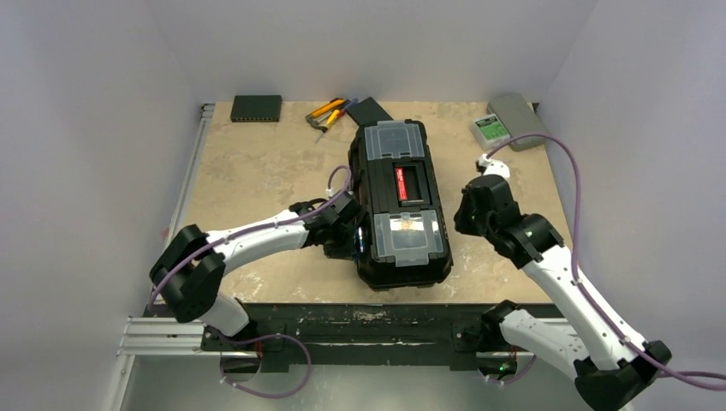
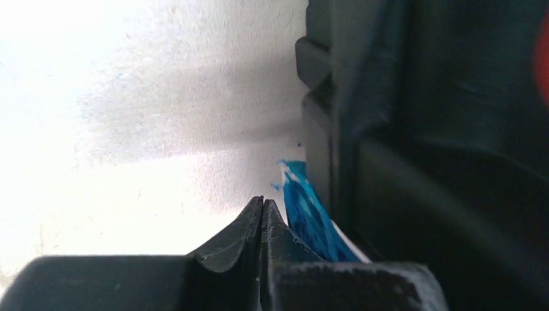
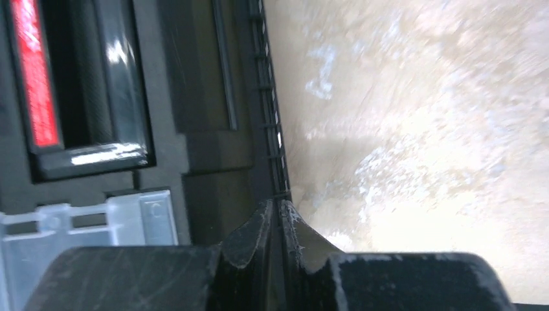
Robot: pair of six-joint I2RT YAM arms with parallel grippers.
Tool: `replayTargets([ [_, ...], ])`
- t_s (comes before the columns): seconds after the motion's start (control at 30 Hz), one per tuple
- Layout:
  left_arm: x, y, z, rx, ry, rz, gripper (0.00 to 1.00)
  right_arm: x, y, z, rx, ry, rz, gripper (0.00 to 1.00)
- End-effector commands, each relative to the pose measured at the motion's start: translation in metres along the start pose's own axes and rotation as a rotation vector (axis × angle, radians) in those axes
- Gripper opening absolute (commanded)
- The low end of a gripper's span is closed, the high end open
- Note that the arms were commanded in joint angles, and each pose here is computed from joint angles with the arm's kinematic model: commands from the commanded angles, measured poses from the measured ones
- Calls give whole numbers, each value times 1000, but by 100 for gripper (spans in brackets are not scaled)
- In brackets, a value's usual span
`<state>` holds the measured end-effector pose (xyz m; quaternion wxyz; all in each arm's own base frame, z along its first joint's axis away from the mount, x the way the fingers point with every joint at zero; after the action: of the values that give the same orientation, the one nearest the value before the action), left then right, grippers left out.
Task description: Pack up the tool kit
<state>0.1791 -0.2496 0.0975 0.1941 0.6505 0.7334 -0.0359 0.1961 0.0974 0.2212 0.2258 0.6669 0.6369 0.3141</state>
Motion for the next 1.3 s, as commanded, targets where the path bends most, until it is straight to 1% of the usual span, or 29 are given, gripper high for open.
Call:
replayTargets([
  [0.0,-7,25,-38,-218,-40,-10,0,-16,29,-35,-153,-82,51,15],
  [0.03,-2,24,-43,-235,-34,-9,0,-16,31,-39,-168,-72,55,22],
  [0.13,9,23,-54,-275,-23,0,0,-16,34,-50,-215,-31,62,32],
  [0.23,13,24,-73,-334,-58,12,0,-13,34,-61,-259,44,42,34],
  [0.3,9,22,-83,-361,-140,45,1,-12,32,-67,-282,90,27,35],
  [0.33,5,21,-88,-371,-197,63,3,-11,31,-70,-297,109,24,35],
  [0.4,-4,16,-97,-386,-308,88,8,-13,30,-75,-324,129,19,35],
  [0.5,-13,9,-105,-383,-423,96,24,-16,27,-80,-346,133,20,36],
  [0.6,-21,2,-107,-369,-473,112,38,-16,25,-81,-354,148,20,36],
  [0.7,-29,-4,-110,-383,-505,143,54,-13,25,-85,-390,200,19,37],
  [0.77,-36,-9,-112,-396,-537,175,60,-9,24,-88,-433,256,14,37],
  [0.9,-49,-17,-112,-394,-589,233,60,-2,24,-88,-495,334,19,38],
  [0.93,-52,-19,-112,-392,-599,243,60,-1,25,-88,-502,340,17,38],
  [0.97,-55,-20,-111,-389,-608,252,60,-1,26,-88,-506,338,20,41],
  [1.03,-59,-22,-109,-381,-612,264,59,-1,30,-87,-505,322,30,42],
  [1.13,-67,-24,-105,-363,-630,279,58,4,32,-85,-483,330,21,51],
  [1.17,-70,-24,-104,-359,-633,282,58,4,33,-84,-477,326,24,56],
  [1.23,-77,-29,-101,-332,-653,299,57,4,35,-82,-463,310,30,71],
  [1.27,-81,-31,-100,-324,-660,307,57,4,35,-81,-457,301,31,83],
])
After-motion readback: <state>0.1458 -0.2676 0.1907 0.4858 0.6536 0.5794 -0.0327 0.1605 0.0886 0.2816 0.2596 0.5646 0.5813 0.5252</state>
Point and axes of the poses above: each gripper's point midway between its finger pads, its own z axis out along the fingers, its own x axis along the line the jaws close on, y = z × x, the point moved 5 cm from there along -z, back along the fingers, and after that the axes turned 6 degrees about -z, right-handed, at the moved point
